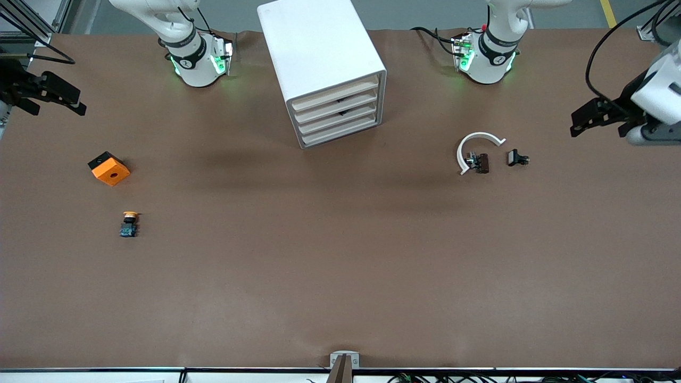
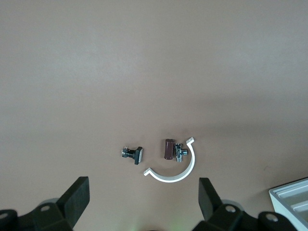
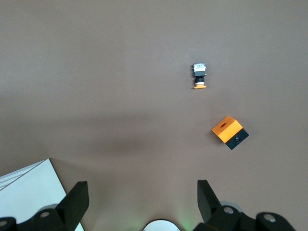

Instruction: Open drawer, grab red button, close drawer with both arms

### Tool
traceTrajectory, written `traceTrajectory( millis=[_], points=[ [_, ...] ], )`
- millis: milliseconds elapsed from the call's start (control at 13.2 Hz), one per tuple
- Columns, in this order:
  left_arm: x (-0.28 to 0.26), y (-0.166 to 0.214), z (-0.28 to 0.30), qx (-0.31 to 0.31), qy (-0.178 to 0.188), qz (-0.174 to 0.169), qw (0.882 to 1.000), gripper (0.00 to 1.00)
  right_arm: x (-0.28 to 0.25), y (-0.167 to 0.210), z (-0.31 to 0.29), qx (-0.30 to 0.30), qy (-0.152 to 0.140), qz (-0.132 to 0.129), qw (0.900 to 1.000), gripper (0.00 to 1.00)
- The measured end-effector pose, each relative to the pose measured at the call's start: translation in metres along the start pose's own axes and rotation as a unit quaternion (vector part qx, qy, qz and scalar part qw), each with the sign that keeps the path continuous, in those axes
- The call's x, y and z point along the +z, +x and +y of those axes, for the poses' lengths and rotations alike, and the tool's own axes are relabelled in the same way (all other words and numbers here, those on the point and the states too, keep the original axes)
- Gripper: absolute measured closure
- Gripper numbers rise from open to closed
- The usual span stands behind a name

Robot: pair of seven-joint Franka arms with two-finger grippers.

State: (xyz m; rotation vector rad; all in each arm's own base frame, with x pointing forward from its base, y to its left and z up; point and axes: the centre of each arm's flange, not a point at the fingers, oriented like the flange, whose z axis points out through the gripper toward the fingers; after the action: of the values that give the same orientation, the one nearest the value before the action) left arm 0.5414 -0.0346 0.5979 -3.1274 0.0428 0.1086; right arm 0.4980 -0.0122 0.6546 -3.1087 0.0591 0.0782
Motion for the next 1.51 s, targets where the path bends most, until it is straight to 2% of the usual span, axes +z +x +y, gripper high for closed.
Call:
traceTrajectory(
  millis=[151, 378, 605, 757, 908, 1059, 1135, 1286, 1438, 1513],
  points=[
    [0.032, 0.018, 0.012, 0.010, 0.001, -0.028, 1.000, 0.00, 0.001, 0.000, 0.002, 0.001, 0.000, -0.002, 1.000, 0.00],
    [0.081, 0.042, 0.055, 0.002, 0.004, -0.056, 0.998, 0.00, 0.020, 0.012, 0.005, 0.004, 0.000, -0.023, 1.000, 0.00],
    [0.141, 0.054, 0.121, -0.086, 0.013, -0.098, 0.991, 0.00, 0.055, 0.041, 0.016, 0.013, 0.000, -0.043, 0.999, 0.00],
    [0.178, 0.055, 0.165, -0.168, 0.028, -0.117, 0.978, 0.00, 0.073, 0.055, 0.027, 0.023, 0.000, -0.055, 0.998, 0.00],
    [0.213, 0.050, 0.202, -0.239, 0.052, -0.139, 0.960, 0.00, 0.086, 0.066, 0.047, 0.031, 0.002, -0.062, 0.998, 0.00],
    [0.247, 0.041, 0.233, -0.306, 0.078, -0.159, 0.935, 0.00, 0.095, 0.071, 0.073, 0.038, 0.006, -0.065, 0.997, 0.00],
    [0.261, 0.036, 0.248, -0.349, 0.091, -0.169, 0.917, 0.00, 0.097, 0.071, 0.080, 0.041, 0.007, -0.067, 0.997, 0.00],
    [0.291, 0.022, 0.272, -0.439, 0.135, -0.184, 0.869, 0.00, 0.096, 0.071, 0.079, 0.040, 0.007, -0.066, 0.997, 0.00],
    [0.325, 0.002, 0.302, -0.500, 0.180, -0.197, 0.824, 0.00, 0.093, 0.072, 0.072, 0.042, 0.006, -0.064, 0.997, 0.00],
    [0.343, -0.009, 0.318, -0.530, 0.191, -0.221, 0.796, 0.00, 0.093, 0.073, 0.068, 0.052, 0.005, -0.064, 0.997, 0.00]
  ],
)
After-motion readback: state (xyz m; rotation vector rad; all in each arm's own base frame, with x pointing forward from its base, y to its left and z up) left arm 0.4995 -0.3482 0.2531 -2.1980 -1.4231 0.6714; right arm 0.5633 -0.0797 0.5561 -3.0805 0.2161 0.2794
